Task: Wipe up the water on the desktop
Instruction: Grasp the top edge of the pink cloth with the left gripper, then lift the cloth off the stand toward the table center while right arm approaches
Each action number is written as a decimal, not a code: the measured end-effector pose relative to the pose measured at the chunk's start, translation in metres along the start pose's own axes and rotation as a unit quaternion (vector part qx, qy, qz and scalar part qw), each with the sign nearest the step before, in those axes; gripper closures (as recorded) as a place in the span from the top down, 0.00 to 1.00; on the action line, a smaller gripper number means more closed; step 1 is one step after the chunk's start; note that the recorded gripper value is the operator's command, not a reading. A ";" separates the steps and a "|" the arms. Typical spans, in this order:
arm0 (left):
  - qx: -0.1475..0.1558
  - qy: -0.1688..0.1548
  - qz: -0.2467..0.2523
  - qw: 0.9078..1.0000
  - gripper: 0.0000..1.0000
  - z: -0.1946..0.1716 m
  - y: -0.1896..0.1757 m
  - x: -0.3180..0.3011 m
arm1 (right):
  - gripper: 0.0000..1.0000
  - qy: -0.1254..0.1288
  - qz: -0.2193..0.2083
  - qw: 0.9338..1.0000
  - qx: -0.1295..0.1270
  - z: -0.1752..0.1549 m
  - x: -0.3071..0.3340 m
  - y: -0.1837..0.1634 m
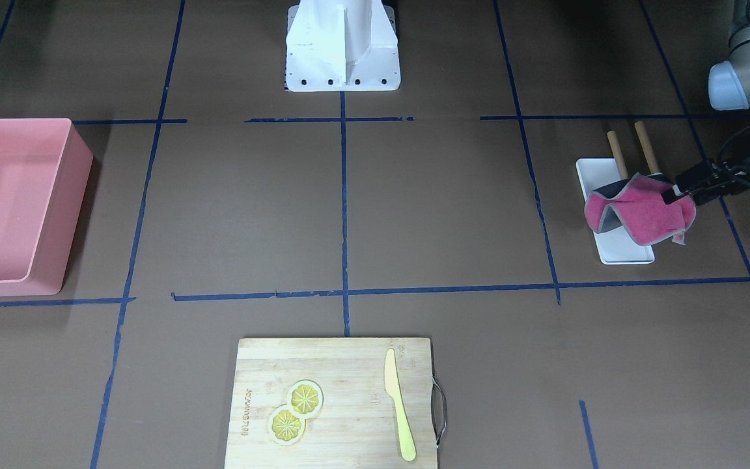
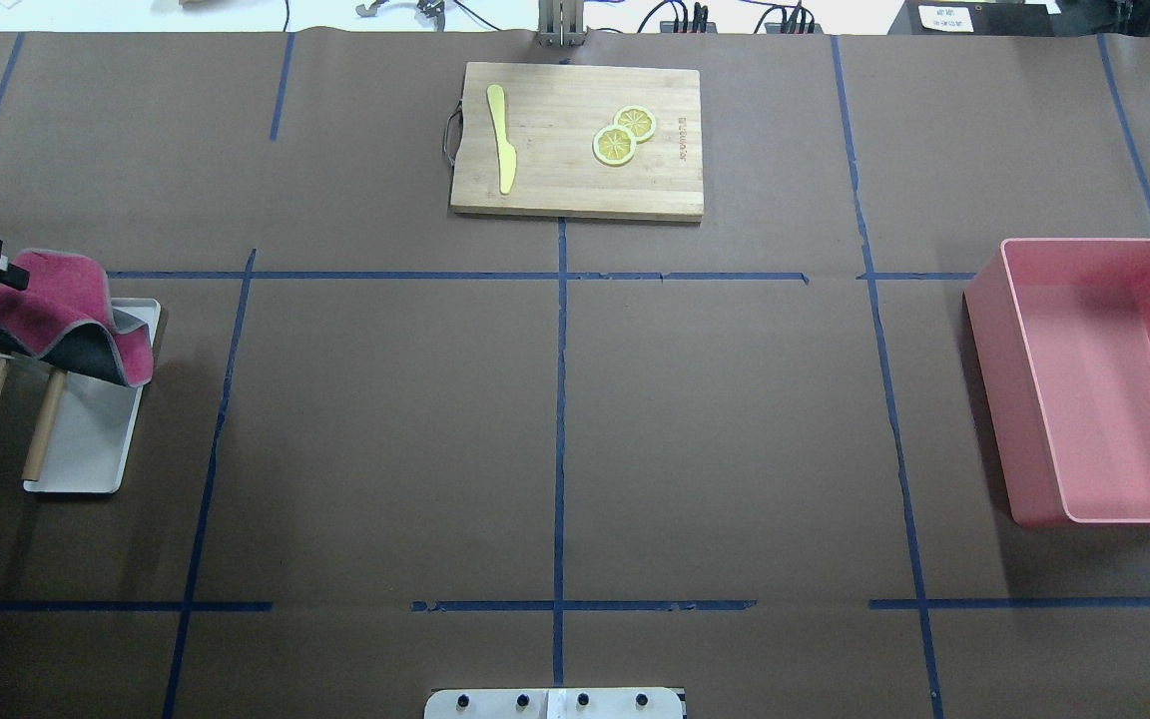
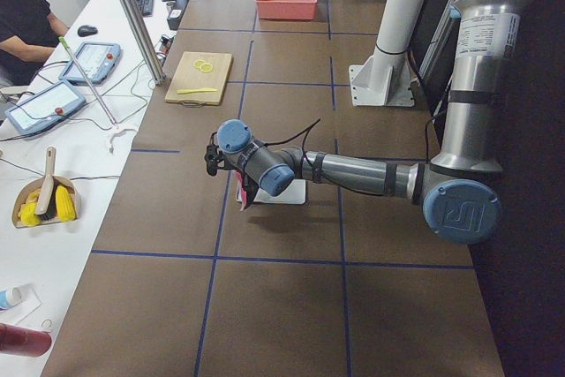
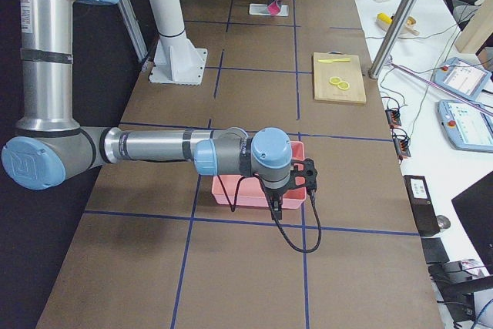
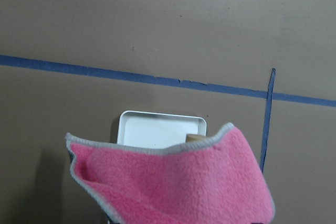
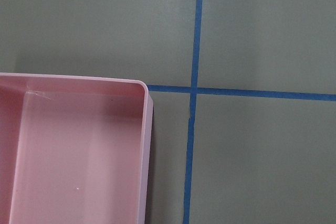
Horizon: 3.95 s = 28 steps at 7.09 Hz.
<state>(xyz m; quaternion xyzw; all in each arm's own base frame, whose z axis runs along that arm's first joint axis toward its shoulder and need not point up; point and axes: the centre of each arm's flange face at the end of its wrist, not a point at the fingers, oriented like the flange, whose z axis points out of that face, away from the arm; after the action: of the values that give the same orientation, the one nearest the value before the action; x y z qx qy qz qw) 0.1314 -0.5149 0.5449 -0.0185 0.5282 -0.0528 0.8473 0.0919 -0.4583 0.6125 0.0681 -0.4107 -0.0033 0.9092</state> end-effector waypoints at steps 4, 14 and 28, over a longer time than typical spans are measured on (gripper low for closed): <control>-0.003 0.000 -0.005 1.000 0.03 0.002 -0.004 -0.002 | 1.00 0.000 0.000 1.000 0.000 0.000 0.000 0.000; 0.014 0.056 -0.074 0.996 0.00 -0.159 -0.027 0.143 | 1.00 -0.006 -0.055 0.998 0.024 -0.011 -0.068 -0.049; -0.032 0.045 -0.033 0.998 0.00 -0.007 0.069 0.434 | 1.00 -0.154 -0.238 0.938 0.201 0.057 -0.706 0.050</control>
<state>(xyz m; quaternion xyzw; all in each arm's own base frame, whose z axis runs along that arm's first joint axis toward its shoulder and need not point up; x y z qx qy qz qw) 0.3196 -0.4932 0.1487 -0.0604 0.5663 -0.0644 0.8194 -0.4212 -0.3723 0.1289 0.3436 -0.5097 -0.1478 0.7748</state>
